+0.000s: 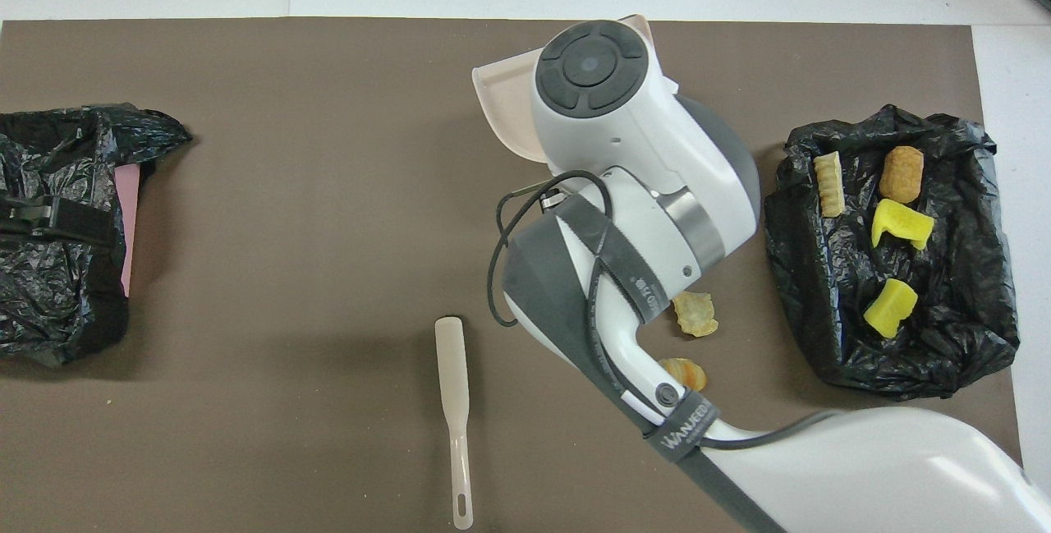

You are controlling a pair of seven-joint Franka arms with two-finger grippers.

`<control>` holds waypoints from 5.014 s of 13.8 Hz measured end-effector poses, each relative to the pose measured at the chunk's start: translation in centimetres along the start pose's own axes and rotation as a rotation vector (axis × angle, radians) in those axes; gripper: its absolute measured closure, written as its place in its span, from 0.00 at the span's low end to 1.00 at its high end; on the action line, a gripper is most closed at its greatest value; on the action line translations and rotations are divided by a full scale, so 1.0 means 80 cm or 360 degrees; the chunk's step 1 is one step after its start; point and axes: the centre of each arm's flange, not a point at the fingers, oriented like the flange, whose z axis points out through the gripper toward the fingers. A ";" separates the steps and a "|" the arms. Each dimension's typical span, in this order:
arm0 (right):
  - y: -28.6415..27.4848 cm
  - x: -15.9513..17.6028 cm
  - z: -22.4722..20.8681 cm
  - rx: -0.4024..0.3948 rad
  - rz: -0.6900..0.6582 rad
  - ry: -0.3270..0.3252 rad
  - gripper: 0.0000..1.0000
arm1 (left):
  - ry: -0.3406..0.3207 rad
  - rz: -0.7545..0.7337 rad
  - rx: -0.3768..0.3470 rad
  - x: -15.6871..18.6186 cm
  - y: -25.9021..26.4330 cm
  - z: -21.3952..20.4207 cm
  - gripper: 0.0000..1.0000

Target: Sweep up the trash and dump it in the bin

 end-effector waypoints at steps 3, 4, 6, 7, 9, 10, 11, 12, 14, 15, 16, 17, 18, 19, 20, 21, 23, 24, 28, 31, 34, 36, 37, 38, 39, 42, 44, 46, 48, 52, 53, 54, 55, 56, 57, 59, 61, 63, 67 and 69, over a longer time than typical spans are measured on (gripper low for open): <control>-0.067 0.009 0.034 0.0103 0.0138 0.0024 0.69 | -0.0003 -0.0001 0.0000 0.000 0.000 0.000 0.00; -0.092 0.011 0.045 0.0129 0.0179 0.0034 0.69 | -0.0007 0.0000 0.0000 -0.001 0.000 0.000 0.00; -0.133 0.014 0.068 0.0176 0.0237 0.0053 0.69 | -0.0021 0.0000 -0.0001 -0.002 0.000 0.001 0.00; -0.150 0.014 0.081 0.0188 0.0256 0.0045 0.69 | -0.0024 0.0000 -0.0001 -0.002 0.000 0.002 0.00; -0.180 0.014 0.108 0.0207 0.0299 0.0027 0.69 | -0.0025 0.0001 -0.0001 -0.002 0.000 0.002 0.00; -0.192 0.015 0.120 0.0219 0.0307 0.0025 0.69 | -0.0025 0.0001 -0.0001 -0.002 0.000 0.001 0.00; -0.199 0.017 0.129 0.0233 0.0310 0.0027 0.69 | -0.0025 0.0002 -0.0001 -0.002 0.000 0.001 0.00; -0.201 0.020 0.134 0.0241 0.0311 0.0027 0.69 | -0.0025 0.0003 -0.0001 -0.002 0.000 0.001 0.00; -0.204 0.021 0.142 0.0253 0.0316 0.0004 0.69 | -0.0025 0.0005 -0.0001 -0.002 0.000 0.001 0.00; -0.207 0.019 0.145 0.0255 0.0312 -0.0004 0.69 | -0.0025 0.0007 -0.0001 -0.002 0.001 0.001 0.00; -0.210 0.018 0.146 0.0254 0.0307 -0.0006 0.69 | -0.0025 0.0009 -0.0001 -0.002 0.002 0.001 0.00; -0.213 0.017 0.146 0.0253 0.0303 -0.0006 0.69 | -0.0025 0.0010 -0.0001 -0.002 0.002 0.001 0.00; -0.213 0.016 0.145 0.0254 0.0302 -0.0005 0.67 | -0.0025 0.0010 -0.0001 -0.002 0.002 0.001 0.00; -0.212 0.017 0.144 0.0256 0.0304 -0.0002 0.65 | -0.0025 0.0011 -0.0001 -0.002 0.002 0.001 0.00; -0.209 0.020 0.140 0.0261 0.0312 0.0007 0.57 | -0.0025 0.0013 0.0000 -0.002 0.003 0.001 0.00; -0.203 0.024 0.135 0.0269 0.0325 0.0018 0.45 | -0.0025 0.0016 0.0000 -0.002 0.004 0.001 0.00; -0.192 0.027 0.115 0.0296 0.0349 0.0039 0.38 | -0.0025 0.0025 0.0000 -0.002 0.007 0.001 0.00; -0.187 0.026 0.098 0.0327 0.0363 0.0040 0.32 | -0.0026 0.0031 0.0000 -0.002 0.009 0.002 0.00; -0.185 -0.030 0.021 0.0406 0.0348 -0.0022 0.26 | -0.0007 0.0090 -0.0016 0.013 0.034 0.016 0.00; -0.199 -0.120 0.002 0.0369 0.0283 -0.0117 0.22 | 0.0000 0.0209 -0.0019 0.037 0.088 0.048 0.00; -0.226 -0.204 0.019 0.0311 0.0227 -0.0133 0.22 | 0.0008 0.0315 -0.0021 0.063 0.140 0.091 0.00; -0.234 -0.240 0.048 0.0304 0.0207 -0.0127 0.22 | 0.0020 0.0377 -0.0024 0.078 0.172 0.122 0.00; -0.236 -0.256 0.067 0.0283 0.0194 -0.0136 0.22 | 0.0029 0.0415 -0.0026 0.085 0.196 0.140 0.00; -0.238 -0.268 0.085 0.0273 0.0183 -0.0135 0.22 | 0.0037 0.0432 -0.0028 0.091 0.222 0.159 0.00; -0.242 -0.275 0.099 0.0279 0.0174 -0.0124 0.22 | 0.0053 0.0427 -0.0032 0.095 0.247 0.176 0.00; -0.256 -0.292 0.123 0.0298 0.0174 -0.0099 0.22 | 0.0089 0.0395 -0.0044 0.095 0.313 0.214 0.00; -0.260 -0.303 0.134 0.0280 0.0163 -0.0114 0.23 | 0.0119 0.0360 -0.0057 0.092 0.345 0.230 0.00; -0.261 -0.307 0.145 0.0288 0.0162 -0.0103 0.25 | 0.0113 0.0374 -0.0057 0.082 0.370 0.251 0.00; -0.260 -0.309 0.153 0.0310 0.0186 -0.0123 0.26 | 0.0116 0.0378 -0.0061 0.067 0.391 0.279 0.00; -0.260 -0.310 0.154 0.0368 0.0253 -0.0197 0.35 | 0.0080 0.0365 -0.0049 0.043 0.420 0.313 0.11; -0.259 -0.311 0.156 0.0369 0.0258 -0.0203 0.35 | 0.0079 0.0365 -0.0048 0.043 0.420 0.313 0.22; -0.259 -0.311 0.158 0.0367 0.0262 -0.0211 0.39 | 0.0080 0.0361 -0.0047 0.044 0.418 0.313 0.38; -0.258 -0.313 0.161 0.0364 0.0266 -0.0221 0.39 | 0.0082 0.0354 -0.0045 0.046 0.415 0.313 0.53; -0.258 -0.313 0.162 0.0364 0.0268 -0.0225 0.48 | 0.0083 0.0349 -0.0042 0.047 0.413 0.312 0.64; -0.258 -0.314 0.163 0.0364 0.0270 -0.0228 0.59 | 0.0087 0.0355 -0.0042 0.049 0.411 0.311 0.66; -0.257 -0.314 0.163 0.0364 0.0271 -0.0230 0.74 | 0.0108 0.0375 -0.0025 0.055 0.402 0.305 0.67; -0.258 -0.315 0.163 0.0363 0.0269 -0.0231 0.74 | 0.0148 0.0425 0.0015 0.067 0.380 0.289 0.67; -0.260 -0.319 0.161 0.0354 0.0313 -0.0241 0.74 | 0.0153 0.0484 0.0038 0.080 0.352 0.264 0.67; -0.257 -0.344 0.133 0.0265 0.0425 -0.0283 0.74 | 0.0140 0.0651 0.0066 0.098 0.282 0.215 0.67; -0.228 -0.348 0.108 0.0195 0.0498 -0.0310 0.74 | 0.0139 0.0764 0.0079 0.102 0.238 0.190 0.67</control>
